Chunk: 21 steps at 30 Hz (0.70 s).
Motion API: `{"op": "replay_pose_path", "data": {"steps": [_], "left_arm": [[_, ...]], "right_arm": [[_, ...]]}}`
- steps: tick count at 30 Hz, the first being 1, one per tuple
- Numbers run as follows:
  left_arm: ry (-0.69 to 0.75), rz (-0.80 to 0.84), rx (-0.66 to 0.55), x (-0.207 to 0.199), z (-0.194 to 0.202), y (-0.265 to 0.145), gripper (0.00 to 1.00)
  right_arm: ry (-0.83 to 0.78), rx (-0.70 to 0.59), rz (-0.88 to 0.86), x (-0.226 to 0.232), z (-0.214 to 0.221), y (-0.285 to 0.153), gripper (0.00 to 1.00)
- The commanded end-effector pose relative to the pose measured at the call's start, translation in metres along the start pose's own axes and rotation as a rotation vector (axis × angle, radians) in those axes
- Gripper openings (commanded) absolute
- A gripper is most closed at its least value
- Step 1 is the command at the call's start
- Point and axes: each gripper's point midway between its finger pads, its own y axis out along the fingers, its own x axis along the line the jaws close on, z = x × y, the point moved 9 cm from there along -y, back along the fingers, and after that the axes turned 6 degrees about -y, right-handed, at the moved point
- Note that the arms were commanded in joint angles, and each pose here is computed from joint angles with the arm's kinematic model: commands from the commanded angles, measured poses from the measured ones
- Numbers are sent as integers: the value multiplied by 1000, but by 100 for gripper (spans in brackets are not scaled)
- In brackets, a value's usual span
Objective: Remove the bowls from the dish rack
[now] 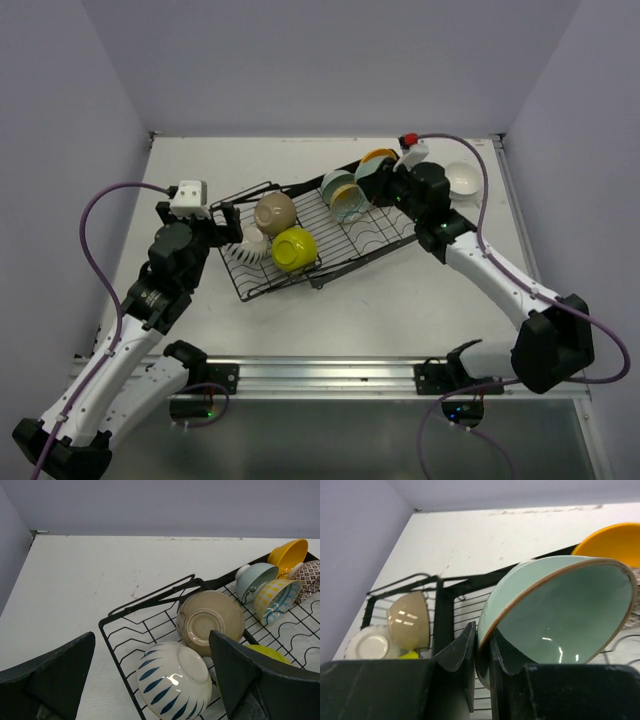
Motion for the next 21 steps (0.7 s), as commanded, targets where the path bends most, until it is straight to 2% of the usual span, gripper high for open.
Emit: {"op": "replay_pose_path", "data": {"steps": [1, 7, 10, 16, 17, 21], "left_arm": [[7, 4, -28, -2, -8, -1, 100], [6, 3, -34, -1, -9, -3, 100], [7, -1, -40, -1, -11, -4, 100], [6, 9, -42, -1, -12, -4, 100], [7, 12, -42, -1, -12, -5, 100], [6, 17, -42, -2, -12, -5, 100]], "right_arm": [[-48, -84, 121, -28, -55, -21, 0], [12, -15, 322, -105, -84, -29, 0], [24, 73, 406, -136, -89, -27, 0], [-51, 174, 534, -169, -99, -14, 0], [-51, 226, 558, -177, -91, -9, 0], [-108, 295, 632, -193, -90, 0, 0]]}}
